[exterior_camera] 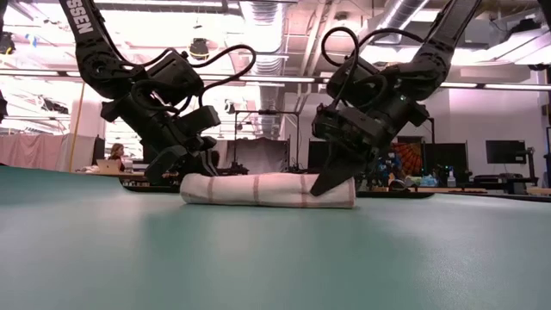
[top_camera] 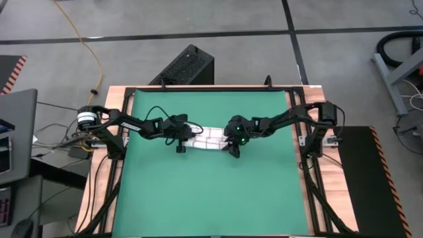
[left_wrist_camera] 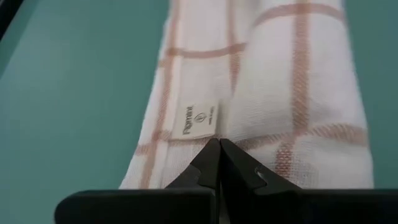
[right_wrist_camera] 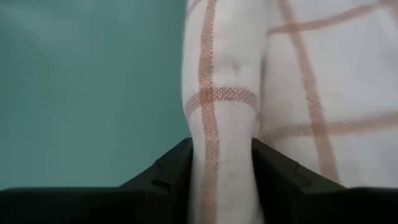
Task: Roll towel
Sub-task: Roll the white towel
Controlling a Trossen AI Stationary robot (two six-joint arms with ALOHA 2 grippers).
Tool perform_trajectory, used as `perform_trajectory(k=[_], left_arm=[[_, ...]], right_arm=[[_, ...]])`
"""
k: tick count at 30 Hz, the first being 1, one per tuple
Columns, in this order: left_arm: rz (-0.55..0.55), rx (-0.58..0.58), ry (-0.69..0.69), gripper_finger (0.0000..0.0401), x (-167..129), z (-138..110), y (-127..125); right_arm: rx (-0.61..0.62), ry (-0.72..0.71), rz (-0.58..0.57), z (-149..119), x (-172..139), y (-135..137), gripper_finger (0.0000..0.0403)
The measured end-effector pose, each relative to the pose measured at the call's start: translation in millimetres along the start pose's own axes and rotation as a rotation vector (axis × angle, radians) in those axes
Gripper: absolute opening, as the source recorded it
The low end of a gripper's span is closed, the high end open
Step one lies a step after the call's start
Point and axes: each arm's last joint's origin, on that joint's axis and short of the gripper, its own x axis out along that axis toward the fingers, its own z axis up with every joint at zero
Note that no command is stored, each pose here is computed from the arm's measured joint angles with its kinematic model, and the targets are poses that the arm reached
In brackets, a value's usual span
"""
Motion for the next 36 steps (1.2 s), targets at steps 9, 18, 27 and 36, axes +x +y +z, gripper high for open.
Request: perform_trajectory(k=[9,18,27,36], left_arm=[[-0.002,0.007,0.001,0.0000,0.1,-0.4,0.2],[0.001,-0.023,0.003,0.0000,-0.2,-3.5,6.7],[-0.016,-0.065,-0.006,0.0000,-0.8,-6.9,13.3],[-0.027,-0.085,-0.010,0.0000,-1.1,-8.7,16.5]], right_arm=[[-0.079,-0.046,-0.096,12.8,-28.5,-8.3,0.0183],[-0.301,-0.129,-0.175,28.0,-55.5,-12.5,0.0207],[-0.453,-0.186,-0.049,34.6,-65.3,8.5,0.0207],[-0.615,-0.144,-0.101,26.7,-44.7,30.0,0.0195]])
